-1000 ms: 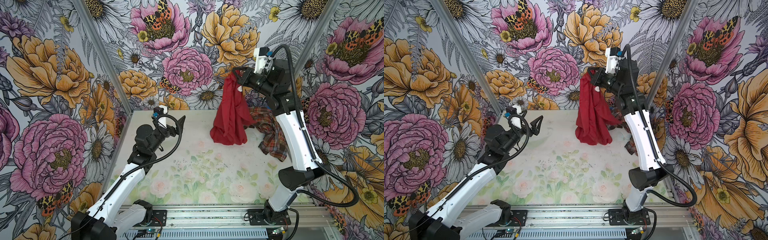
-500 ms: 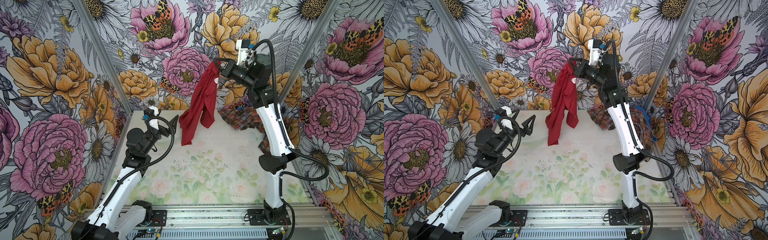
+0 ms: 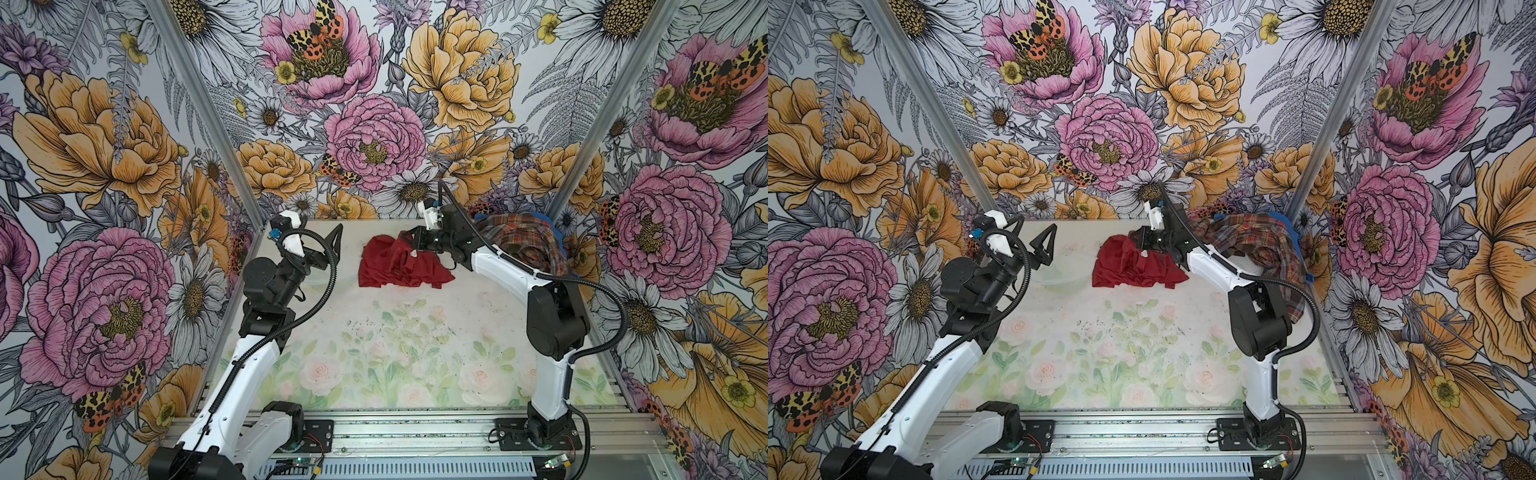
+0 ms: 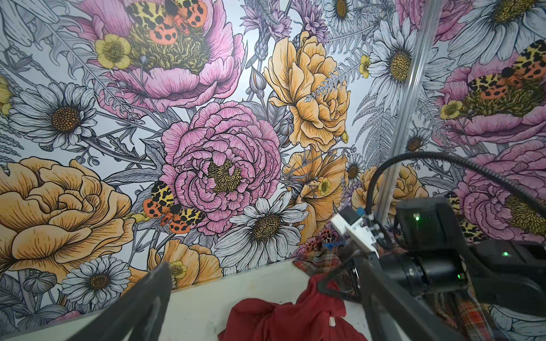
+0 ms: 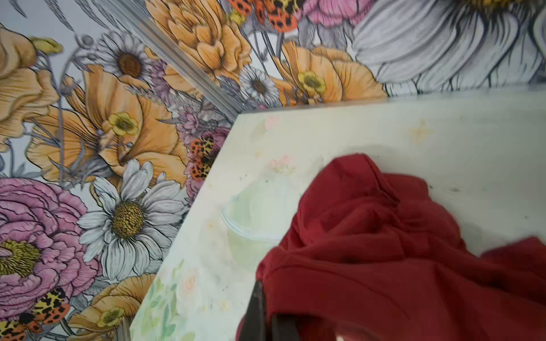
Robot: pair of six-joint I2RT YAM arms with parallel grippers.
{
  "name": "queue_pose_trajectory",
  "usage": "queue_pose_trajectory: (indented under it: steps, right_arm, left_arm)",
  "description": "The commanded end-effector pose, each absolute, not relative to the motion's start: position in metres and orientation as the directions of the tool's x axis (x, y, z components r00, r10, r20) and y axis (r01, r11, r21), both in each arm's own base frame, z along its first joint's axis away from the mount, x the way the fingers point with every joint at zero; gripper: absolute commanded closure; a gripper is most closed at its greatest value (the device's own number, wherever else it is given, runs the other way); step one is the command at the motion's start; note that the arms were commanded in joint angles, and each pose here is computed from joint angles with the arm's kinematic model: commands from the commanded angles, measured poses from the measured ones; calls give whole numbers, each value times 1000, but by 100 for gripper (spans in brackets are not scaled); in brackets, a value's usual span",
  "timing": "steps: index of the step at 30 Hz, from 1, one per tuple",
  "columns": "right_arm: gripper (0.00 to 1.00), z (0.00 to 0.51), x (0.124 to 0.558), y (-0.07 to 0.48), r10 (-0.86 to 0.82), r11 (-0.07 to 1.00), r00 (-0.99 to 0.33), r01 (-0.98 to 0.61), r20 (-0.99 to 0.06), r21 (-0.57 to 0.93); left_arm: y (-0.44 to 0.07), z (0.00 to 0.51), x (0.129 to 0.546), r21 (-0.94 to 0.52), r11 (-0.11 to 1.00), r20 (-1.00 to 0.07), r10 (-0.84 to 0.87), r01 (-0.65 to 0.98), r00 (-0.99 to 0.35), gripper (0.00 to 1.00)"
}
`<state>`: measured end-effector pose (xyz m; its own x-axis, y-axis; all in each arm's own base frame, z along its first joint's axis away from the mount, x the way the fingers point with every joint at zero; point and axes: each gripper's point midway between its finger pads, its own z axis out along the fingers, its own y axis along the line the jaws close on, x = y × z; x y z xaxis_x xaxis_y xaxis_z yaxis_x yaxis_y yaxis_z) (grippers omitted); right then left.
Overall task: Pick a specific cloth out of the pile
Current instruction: 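Lower the red cloth onto the open table and release it, then draw the right gripper back while the left gripper moves toward the red cloth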
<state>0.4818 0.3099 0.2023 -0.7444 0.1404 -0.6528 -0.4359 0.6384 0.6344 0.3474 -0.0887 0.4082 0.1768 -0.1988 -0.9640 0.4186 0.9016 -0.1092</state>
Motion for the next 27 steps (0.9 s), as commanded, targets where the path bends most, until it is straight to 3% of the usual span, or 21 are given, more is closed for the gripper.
queue_pose_trajectory:
  steps: [1, 3, 7, 11, 14, 20, 27]
  right_arm:
    - [94, 262, 490, 318, 229, 531, -611, -573, -757, 624]
    - [83, 245, 487, 322, 190, 529, -642, -571, -743, 628]
    - [43, 227, 481, 316, 132, 582, -640, -568, -757, 582]
    - [9, 223, 477, 301, 88, 654, -613, -559, -785, 510]
    - [1, 226, 472, 290, 84, 690, -587, -549, -805, 472]
    - [1, 236, 451, 256, 83, 770, -528, -504, -845, 391]
    - [1, 220, 415, 177, 90, 901, -495, -330, -864, 283]
  left_arm:
    - [-81, 408, 348, -146, 898, -954, -239, 414, 181, 1]
    - [-80, 406, 350, -150, 898, -954, -241, 414, 176, 1]
    - [-82, 404, 352, -153, 892, -956, -243, 425, 166, 1]
    - [-81, 402, 354, -158, 893, -956, -244, 421, 160, 1]
    - [-81, 402, 355, -162, 892, -956, -248, 421, 156, 1]
    - [-80, 400, 356, -166, 893, -956, -249, 417, 153, 1]
    - [-83, 390, 364, -184, 893, -962, -249, 411, 110, 1]
